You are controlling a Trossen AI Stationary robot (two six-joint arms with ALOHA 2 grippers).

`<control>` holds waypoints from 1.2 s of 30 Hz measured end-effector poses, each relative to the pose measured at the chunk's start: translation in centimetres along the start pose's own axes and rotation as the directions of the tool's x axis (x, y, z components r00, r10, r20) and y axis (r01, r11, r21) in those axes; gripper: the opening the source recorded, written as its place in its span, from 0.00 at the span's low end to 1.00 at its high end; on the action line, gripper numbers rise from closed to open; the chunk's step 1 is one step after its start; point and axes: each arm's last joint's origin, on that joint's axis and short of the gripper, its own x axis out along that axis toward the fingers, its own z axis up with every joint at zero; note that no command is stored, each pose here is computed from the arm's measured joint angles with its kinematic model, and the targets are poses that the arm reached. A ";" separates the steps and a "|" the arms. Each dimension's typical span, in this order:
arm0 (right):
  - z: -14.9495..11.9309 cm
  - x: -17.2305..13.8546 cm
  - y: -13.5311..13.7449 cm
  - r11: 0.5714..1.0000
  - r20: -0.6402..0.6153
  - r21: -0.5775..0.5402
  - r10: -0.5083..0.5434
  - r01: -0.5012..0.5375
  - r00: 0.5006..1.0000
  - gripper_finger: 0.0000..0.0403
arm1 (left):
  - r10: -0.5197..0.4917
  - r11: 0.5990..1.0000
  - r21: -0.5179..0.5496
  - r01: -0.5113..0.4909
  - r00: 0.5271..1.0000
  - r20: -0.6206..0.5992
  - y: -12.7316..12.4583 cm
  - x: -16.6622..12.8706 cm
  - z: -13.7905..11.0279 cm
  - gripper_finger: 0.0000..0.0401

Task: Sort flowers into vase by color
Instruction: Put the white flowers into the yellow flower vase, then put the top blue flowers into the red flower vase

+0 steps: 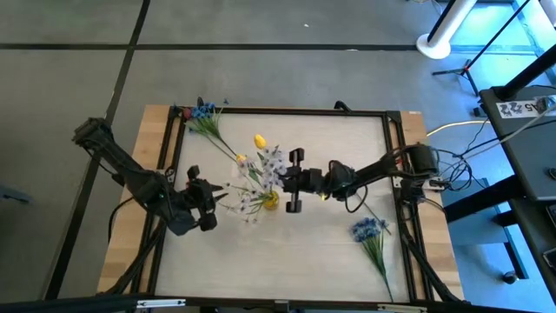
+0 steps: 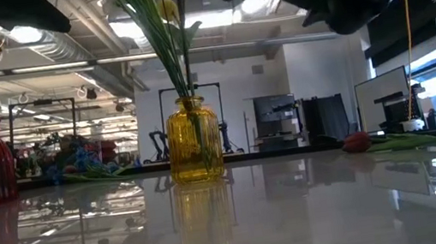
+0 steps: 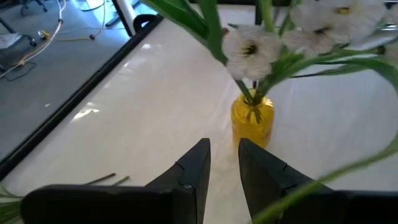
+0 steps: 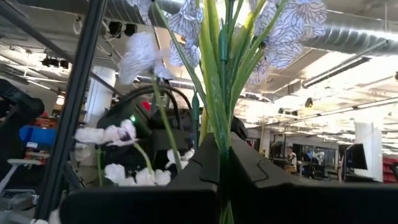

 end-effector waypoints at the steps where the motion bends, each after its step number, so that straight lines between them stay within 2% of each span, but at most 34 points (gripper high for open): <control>1: -0.2 -0.1 -0.1 1.000 -0.008 -0.001 -0.002 0.002 1.000 0.01 | 0.005 1.000 -0.001 -0.005 1.000 -0.001 0.2 0.0 0.1 0.20; 9: -2.2 -0.6 0.2 1.000 -0.070 0.002 -0.031 0.031 0.997 0.01 | 0.044 0.998 -0.039 -0.044 0.999 0.000 1.5 0.2 0.6 0.20; 12: -3.3 -1.0 0.4 0.999 -0.109 0.021 -0.034 0.036 0.993 0.01 | 0.083 0.995 -0.054 -0.083 0.996 -0.012 2.0 0.8 0.8 0.20; 17: -4.2 -2.1 0.5 0.999 -0.170 -0.013 -0.041 0.039 0.985 0.04 | 0.177 0.979 -0.088 -0.182 0.982 -0.064 3.8 2.1 1.2 0.20; 22: -4.9 -3.0 0.5 0.996 -0.261 -0.036 -0.087 0.080 0.962 0.15 | 0.242 0.959 -0.113 -0.261 0.957 -0.157 6.5 2.0 1.0 0.28; 27: -5.3 -3.3 0.8 0.996 -0.329 -0.051 -0.081 0.068 0.941 0.29 | 0.276 0.924 -0.228 -0.306 0.949 -0.155 8.8 1.0 1.2 0.37; 30: -4.7 -3.1 1.4 0.994 -0.357 -0.097 -0.085 0.053 0.930 0.38 | 0.302 0.899 -0.277 -0.340 0.938 -0.171 9.8 1.0 1.3 0.42; 34: -3.0 -2.8 2.8 0.983 -0.380 -0.174 -0.114 0.051 0.918 0.52 | 0.351 0.851 -0.325 -0.412 0.907 -0.232 11.3 1.7 1.4 0.45; 36: -1.9 -2.6 3.6 0.975 -0.368 -0.213 -0.144 0.067 0.919 0.58 | 0.388 0.811 -0.361 -0.461 0.885 -0.259 12.1 2.1 1.4 0.45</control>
